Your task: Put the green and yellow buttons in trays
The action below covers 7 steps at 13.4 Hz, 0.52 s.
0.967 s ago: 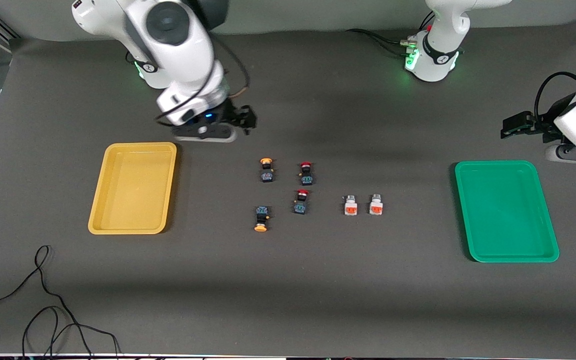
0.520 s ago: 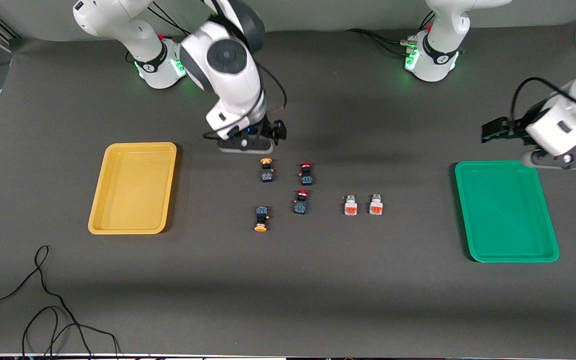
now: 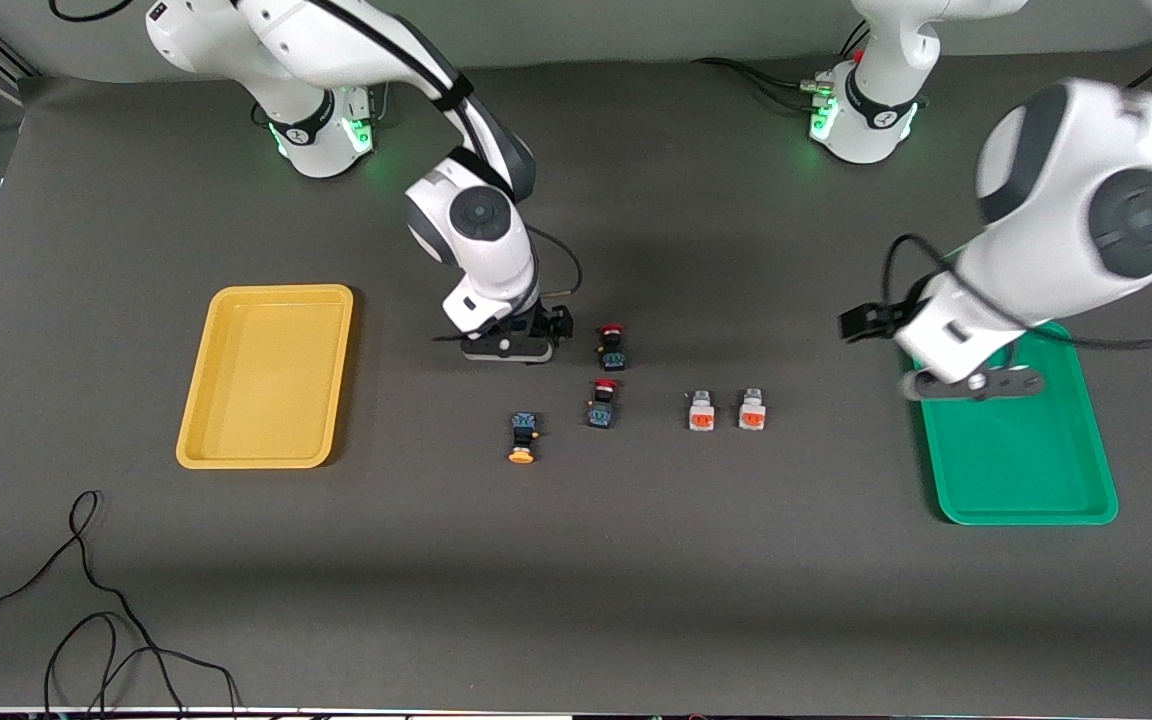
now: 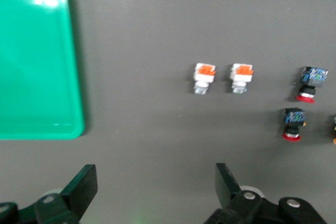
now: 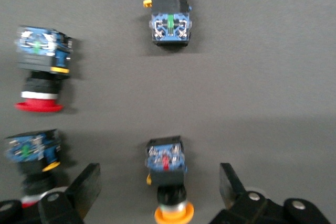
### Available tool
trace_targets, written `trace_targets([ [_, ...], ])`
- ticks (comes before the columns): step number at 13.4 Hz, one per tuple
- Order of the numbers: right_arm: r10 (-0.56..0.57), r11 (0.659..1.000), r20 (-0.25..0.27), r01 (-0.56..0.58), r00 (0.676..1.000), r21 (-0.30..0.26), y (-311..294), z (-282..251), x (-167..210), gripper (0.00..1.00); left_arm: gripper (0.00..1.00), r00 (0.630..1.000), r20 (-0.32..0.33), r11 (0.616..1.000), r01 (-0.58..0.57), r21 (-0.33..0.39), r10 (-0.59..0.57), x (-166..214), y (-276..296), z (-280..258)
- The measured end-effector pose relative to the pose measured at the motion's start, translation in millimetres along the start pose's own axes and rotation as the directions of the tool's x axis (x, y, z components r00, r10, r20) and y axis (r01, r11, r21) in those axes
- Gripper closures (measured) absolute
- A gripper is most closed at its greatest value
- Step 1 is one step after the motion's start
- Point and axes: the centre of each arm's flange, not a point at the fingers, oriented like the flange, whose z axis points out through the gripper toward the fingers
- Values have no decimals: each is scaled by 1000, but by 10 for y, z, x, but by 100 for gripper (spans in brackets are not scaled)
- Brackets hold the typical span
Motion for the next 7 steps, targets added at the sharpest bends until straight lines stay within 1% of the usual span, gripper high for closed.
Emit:
trace_targets([
  [2, -5, 1000, 0, 5, 1000, -2, 16, 291, -35, 0, 0, 1000, -1, 1000, -14, -8, 14, 143, 216, 436],
  [4, -9, 1000, 11, 9, 1000, -13, 26, 411, -70, 0, 0, 1000, -10, 1000, -22, -14, 22, 241, 290, 913],
  [5, -10, 1000, 14, 10, 1000, -16, 28, 440, -82, 1, 0, 999, -13, 1000, -29, -5, 29, 262, 301, 1148],
  [6, -10, 1000, 14, 11, 1000, -16, 24, 443, -81, 6, 0, 999, -16, 999, -38, 5, 38, 271, 309, 1370],
  [7, -10, 1000, 12, 10, 1000, -13, 14, 429, -69, 18, 0, 999, -11, 999, -45, 9, 46, 274, 333, 1570],
])
